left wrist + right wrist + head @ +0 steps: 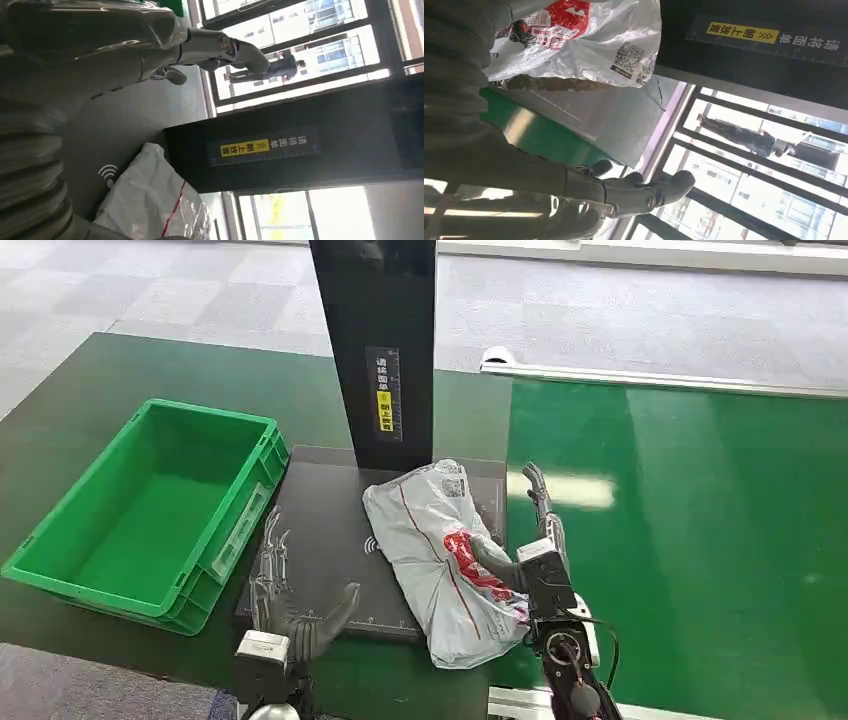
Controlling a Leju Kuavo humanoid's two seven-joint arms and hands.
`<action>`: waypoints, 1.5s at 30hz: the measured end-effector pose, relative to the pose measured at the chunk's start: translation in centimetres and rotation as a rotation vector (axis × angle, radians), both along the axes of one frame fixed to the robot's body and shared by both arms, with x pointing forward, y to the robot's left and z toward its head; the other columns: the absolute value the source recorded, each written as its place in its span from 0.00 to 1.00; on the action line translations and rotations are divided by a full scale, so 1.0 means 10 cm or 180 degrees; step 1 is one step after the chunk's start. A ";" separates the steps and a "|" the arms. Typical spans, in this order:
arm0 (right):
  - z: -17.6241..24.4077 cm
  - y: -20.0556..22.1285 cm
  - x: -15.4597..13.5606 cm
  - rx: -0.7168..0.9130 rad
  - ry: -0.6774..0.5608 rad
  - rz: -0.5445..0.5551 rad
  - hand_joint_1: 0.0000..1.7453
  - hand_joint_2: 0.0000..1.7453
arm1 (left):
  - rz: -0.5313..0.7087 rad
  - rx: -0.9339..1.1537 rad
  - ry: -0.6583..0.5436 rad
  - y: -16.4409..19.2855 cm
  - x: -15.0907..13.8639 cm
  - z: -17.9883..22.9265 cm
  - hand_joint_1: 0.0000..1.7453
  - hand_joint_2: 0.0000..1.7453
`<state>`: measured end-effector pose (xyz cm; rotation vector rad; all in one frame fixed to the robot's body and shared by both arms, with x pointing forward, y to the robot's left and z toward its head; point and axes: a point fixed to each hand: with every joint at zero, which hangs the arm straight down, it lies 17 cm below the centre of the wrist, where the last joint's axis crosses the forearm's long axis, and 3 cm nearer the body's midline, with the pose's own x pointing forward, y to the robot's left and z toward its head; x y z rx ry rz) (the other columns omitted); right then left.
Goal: Moved the parcel from conveyor to table for the left to box.
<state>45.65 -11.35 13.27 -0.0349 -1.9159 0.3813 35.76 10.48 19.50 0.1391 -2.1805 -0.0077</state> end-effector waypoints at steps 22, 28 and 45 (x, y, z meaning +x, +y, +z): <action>1.89 -1.39 -0.58 -0.0111 -0.1924 -0.1802 0.00 1.00 | -0.1814 0.2379 0.0373 -1.83 0.71 -0.41 0.00 1.00; 2.02 -1.44 -0.71 -0.0022 -0.1969 -0.1852 0.00 1.00 | -0.2368 0.2925 0.0798 -2.17 0.49 -0.99 0.00 1.00; 2.15 -1.46 -0.81 -0.0046 -0.2117 -0.1933 0.00 1.00 | -0.2948 0.3907 0.1057 -2.31 0.16 -1.50 1.00 1.00</action>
